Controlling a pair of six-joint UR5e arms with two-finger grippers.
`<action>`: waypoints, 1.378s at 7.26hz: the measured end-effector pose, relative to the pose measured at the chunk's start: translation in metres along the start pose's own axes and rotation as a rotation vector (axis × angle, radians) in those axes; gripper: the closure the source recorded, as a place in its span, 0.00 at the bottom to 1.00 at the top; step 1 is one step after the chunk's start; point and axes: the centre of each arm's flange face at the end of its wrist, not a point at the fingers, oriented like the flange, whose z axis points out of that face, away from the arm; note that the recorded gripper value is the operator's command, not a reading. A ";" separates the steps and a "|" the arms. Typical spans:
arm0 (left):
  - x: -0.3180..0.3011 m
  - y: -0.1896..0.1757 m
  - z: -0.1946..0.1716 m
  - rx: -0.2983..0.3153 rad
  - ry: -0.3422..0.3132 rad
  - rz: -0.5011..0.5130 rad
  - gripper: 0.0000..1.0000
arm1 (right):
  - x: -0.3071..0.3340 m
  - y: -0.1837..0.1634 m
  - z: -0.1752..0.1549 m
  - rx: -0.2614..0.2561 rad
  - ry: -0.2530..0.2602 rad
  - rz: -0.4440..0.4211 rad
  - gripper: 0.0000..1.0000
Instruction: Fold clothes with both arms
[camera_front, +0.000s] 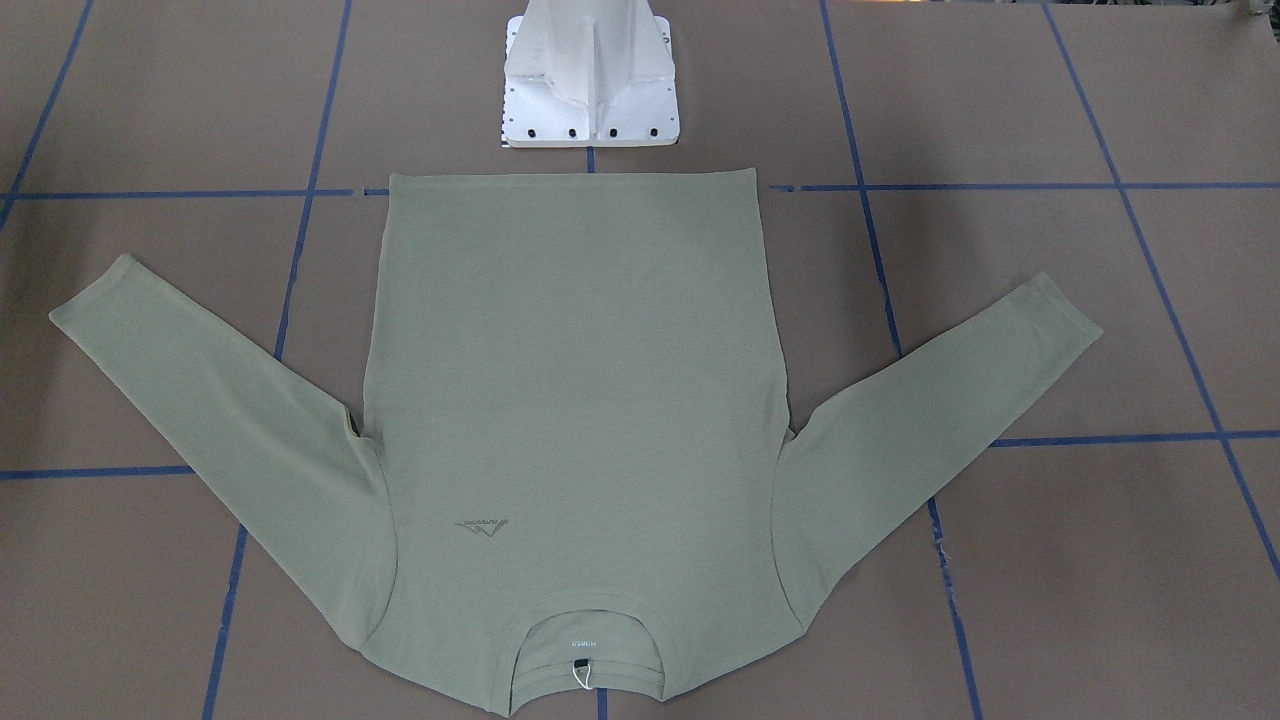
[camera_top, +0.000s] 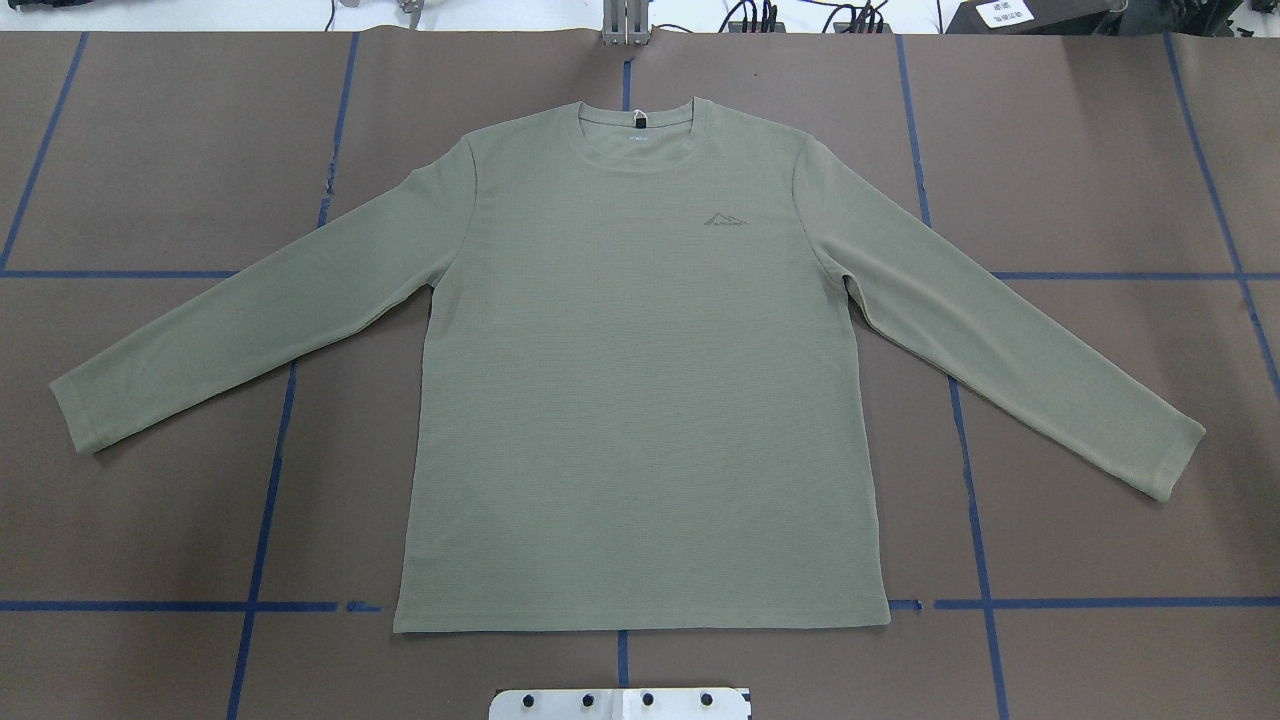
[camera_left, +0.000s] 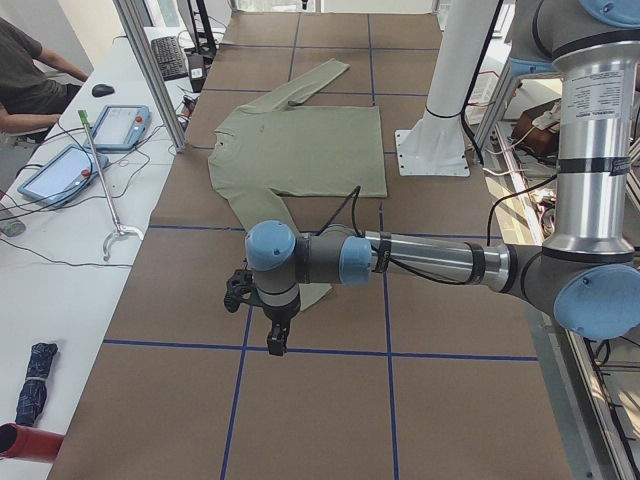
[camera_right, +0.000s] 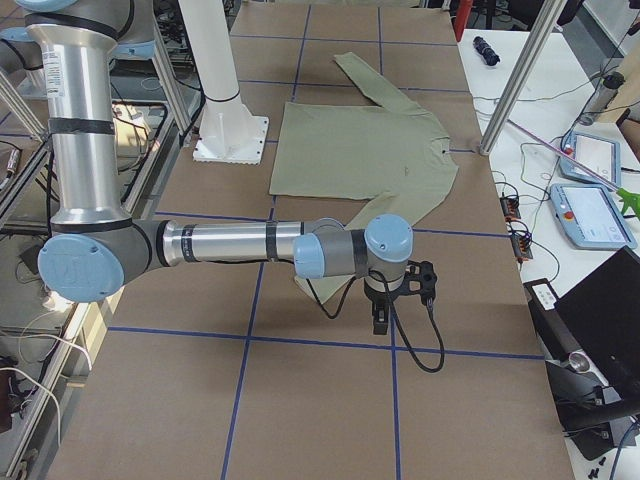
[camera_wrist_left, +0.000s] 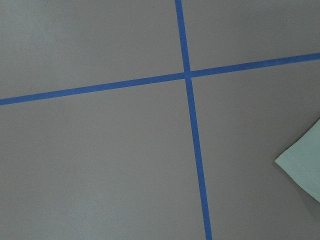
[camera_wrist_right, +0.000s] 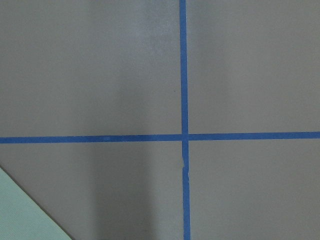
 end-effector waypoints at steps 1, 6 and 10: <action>0.000 0.000 0.000 0.001 0.000 0.000 0.00 | 0.000 0.000 0.000 0.001 0.000 -0.001 0.00; 0.018 -0.034 -0.022 0.099 -0.009 0.104 0.00 | -0.012 -0.003 -0.001 0.000 -0.053 -0.008 0.00; 0.019 -0.034 -0.013 0.130 -0.005 0.095 0.00 | -0.056 0.022 0.009 -0.022 -0.080 -0.083 0.00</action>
